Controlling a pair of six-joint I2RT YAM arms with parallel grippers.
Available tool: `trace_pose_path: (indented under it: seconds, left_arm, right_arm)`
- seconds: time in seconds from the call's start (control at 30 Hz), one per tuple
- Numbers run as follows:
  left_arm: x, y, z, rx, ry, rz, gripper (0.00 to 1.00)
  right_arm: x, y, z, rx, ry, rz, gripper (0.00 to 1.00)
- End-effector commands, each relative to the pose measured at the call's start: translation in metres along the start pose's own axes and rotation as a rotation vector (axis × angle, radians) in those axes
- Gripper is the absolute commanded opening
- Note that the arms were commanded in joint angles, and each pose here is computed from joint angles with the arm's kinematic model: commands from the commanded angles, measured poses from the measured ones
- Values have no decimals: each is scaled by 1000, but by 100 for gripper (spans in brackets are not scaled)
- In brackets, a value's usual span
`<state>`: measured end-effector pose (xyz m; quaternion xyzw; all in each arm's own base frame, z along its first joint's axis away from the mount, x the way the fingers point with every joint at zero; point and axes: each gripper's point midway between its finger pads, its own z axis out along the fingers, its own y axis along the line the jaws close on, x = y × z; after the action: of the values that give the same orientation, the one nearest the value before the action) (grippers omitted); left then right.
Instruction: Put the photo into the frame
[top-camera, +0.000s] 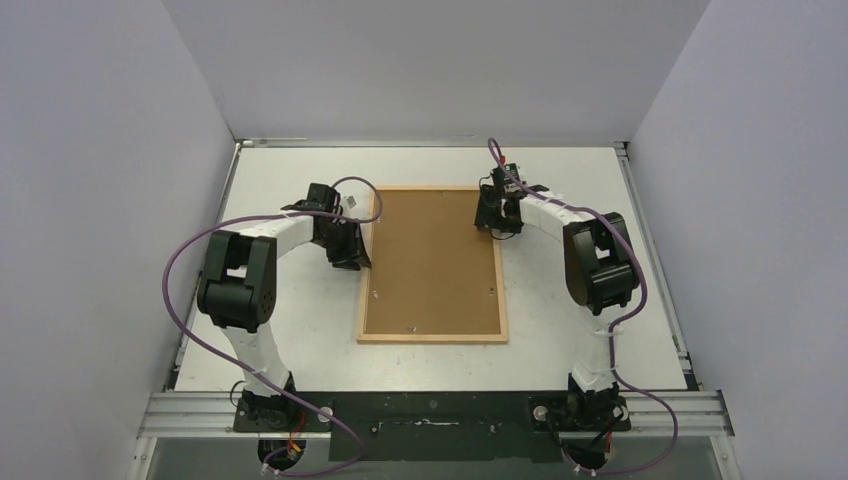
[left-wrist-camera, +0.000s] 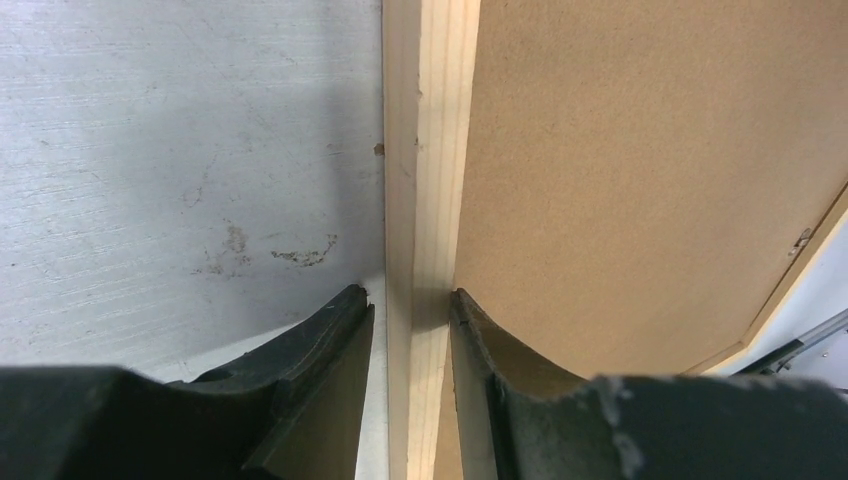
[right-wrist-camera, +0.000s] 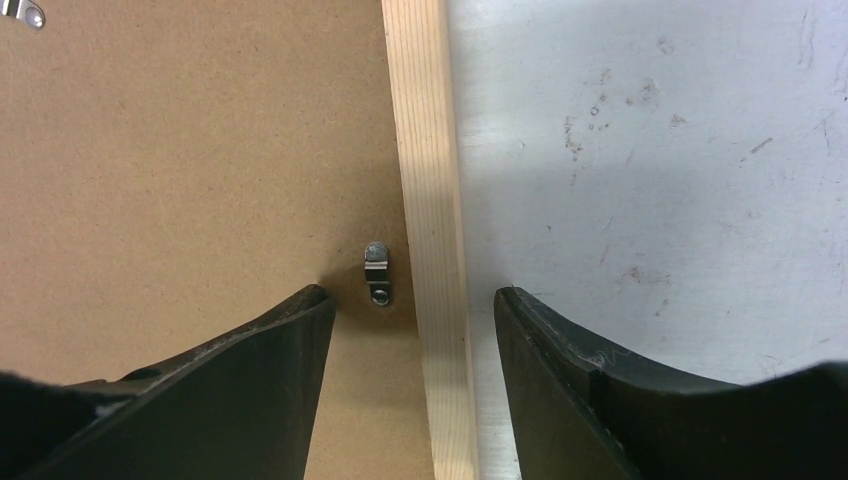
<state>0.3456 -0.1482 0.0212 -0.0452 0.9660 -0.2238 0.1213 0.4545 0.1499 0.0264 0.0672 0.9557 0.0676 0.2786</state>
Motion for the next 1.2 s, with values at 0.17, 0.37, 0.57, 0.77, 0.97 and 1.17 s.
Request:
trace_pose_path:
  seconds: [0.17, 0.37, 0.57, 0.77, 0.97, 1.17]
  left_arm:
    - [-3, 9, 2, 22, 2, -36, 32]
    - [-7, 6, 2, 60, -3, -58, 31]
    - [-8, 7, 2, 63, -4, -65, 31]
    - [-6, 7, 2, 61, 0, -66, 31]
    - [-7, 7, 2, 62, 0, -68, 31]
    - [-6, 7, 2, 63, 2, -70, 31]
  right_arm:
    - [-20, -14, 2, 97, -71, 43, 54]
    - [-21, -10, 0, 68, -68, 50, 40]
    - [-16, -7, 3, 52, -50, 65, 34]
    - [-12, -9, 6, 53, -37, 107, 28]
    - [-9, -3, 7, 20, -30, 136, 25]
    - [-6, 7, 8, -39, -25, 153, 20]
